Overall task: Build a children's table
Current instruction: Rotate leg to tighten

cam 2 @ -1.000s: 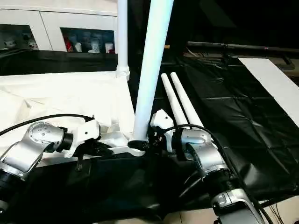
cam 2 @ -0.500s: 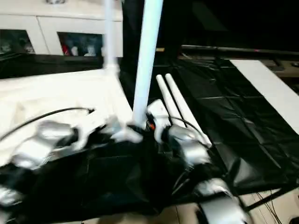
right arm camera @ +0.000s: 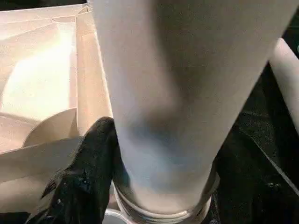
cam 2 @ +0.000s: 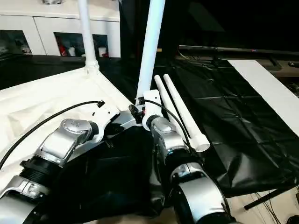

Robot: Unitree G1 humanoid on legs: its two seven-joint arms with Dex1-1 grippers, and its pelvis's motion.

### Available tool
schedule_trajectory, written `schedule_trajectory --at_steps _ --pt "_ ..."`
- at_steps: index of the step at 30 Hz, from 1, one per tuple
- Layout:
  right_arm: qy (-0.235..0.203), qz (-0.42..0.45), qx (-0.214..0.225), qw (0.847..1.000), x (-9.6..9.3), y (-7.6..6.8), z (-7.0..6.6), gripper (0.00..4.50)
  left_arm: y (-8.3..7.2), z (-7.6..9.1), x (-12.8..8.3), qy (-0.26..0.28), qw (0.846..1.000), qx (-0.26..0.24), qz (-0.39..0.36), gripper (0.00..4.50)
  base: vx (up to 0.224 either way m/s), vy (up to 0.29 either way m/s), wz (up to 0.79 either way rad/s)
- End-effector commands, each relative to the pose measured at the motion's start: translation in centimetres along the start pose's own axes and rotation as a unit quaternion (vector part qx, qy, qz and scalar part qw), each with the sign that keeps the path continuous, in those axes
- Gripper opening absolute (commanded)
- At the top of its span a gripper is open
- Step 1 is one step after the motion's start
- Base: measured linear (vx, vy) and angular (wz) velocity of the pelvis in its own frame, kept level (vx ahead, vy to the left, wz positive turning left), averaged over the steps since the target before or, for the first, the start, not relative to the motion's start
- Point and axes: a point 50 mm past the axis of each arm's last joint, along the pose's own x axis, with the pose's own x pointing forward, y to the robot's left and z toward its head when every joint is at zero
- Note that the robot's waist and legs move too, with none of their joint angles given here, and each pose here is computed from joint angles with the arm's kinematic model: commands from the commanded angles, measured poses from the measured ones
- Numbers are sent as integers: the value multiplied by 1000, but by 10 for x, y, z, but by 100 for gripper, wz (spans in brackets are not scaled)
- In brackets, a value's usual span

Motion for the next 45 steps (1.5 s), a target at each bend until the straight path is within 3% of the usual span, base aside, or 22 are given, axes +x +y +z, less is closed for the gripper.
schedule_trajectory --at_steps 1,4,5,8,11,15,16,22,28,32,37,45 --pt "77 20 19 997 -6 6 -39 261 23 -4 -12 0 997 -3 77 0 0 0 0" --pt "42 80 35 995 -5 13 -30 261 21 -4 -14 -10 998 10 57 0 0 0 0" --pt "29 93 31 995 -5 14 -26 317 20 -4 -14 -9 999 11 52 0 0 0 0" --pt "-2 150 -10 989 -9 10 -13 331 19 -7 -18 -2 999 28 26 0 0 0 0" --pt "3 207 -64 976 -19 -1 -10 374 18 -10 -23 -13 999 49 -15 0 0 0 0" --pt "5 246 -81 966 -28 -10 -9 374 18 -12 -28 -19 996 78 -41 0 0 0 0" --pt "9 281 -94 955 -38 -19 -9 374 13 -13 -35 -32 988 117 -93 0 0 0 0" --pt "8 328 -121 937 -55 -32 -6 374 1 -28 -54 -4 968 134 -212 0 0 0 0" --pt "13 369 -138 919 -66 -31 -5 374 0 -36 -64 8 959 139 -247 0 0 0 0" --pt "31 410 -153 899 -72 -25 -12 374 1 -35 -67 4 957 139 -255 0 0 0 0" --pt "27 410 -150 899 -70 -23 -12 374 0 -33 -68 2 955 141 -262 0 0 0 0" --pt "30 419 -153 894 -69 -18 -15 300 -2 -33 -68 3 952 143 -272 0 0 0 0"
